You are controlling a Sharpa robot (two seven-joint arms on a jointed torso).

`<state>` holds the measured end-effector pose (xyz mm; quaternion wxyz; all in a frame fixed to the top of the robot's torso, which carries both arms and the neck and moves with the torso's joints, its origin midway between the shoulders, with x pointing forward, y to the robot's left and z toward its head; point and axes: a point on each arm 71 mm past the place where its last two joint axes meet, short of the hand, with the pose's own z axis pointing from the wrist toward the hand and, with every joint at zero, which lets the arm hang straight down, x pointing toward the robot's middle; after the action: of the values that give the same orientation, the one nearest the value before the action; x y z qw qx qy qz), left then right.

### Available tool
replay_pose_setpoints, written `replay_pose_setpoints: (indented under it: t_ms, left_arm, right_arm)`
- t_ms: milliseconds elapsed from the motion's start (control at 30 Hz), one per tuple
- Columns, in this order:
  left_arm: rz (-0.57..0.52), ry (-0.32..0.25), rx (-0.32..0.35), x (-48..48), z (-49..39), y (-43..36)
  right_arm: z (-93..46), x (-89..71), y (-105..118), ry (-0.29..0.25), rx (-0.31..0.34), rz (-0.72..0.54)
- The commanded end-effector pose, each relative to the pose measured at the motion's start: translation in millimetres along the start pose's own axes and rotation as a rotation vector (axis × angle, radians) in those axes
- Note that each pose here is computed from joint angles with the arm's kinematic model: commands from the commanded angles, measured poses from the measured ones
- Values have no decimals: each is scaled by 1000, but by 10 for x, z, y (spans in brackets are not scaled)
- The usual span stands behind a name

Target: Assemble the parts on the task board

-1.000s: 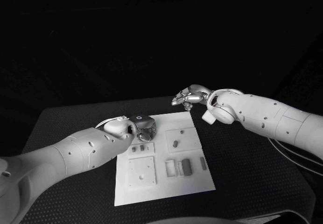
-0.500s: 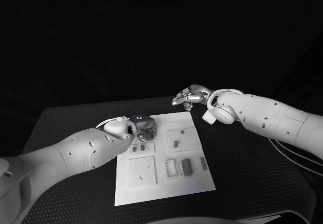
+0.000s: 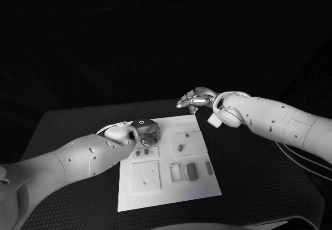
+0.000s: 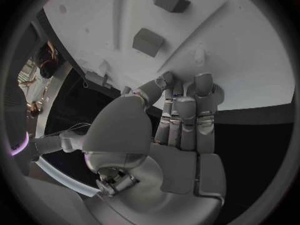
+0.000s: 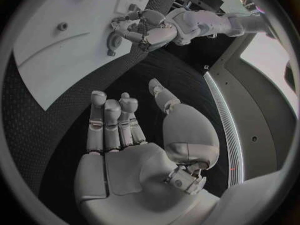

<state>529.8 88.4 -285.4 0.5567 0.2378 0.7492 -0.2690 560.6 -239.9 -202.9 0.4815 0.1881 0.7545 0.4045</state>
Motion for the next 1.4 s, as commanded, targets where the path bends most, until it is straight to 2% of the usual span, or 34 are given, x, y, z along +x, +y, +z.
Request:
replay_pose_setpoints:
  t_ms: [33,300,500,800,1067,1400]
  left_arm:
    - [-30,-18,21,30,-20,-27]
    - [-68,-40,23,-3,-95,-1]
    - [-101,-83,26,-127,-107,-9]
    - [-129,-96,20,-251,-163,7]
    - [-123,-60,-12,-316,-267,143]
    - [-99,-52,-42,-275,-402,301]
  right_arm:
    - [3,4,10,2,-9,-4]
    - [-10,-8,1,-1,-7,6]
    - [-19,-16,-5,-2,-6,7]
    - [-29,-28,-17,-4,-3,7]
    - [-44,-45,-30,-7,0,7]
    - [-48,-53,-37,-8,1,6]
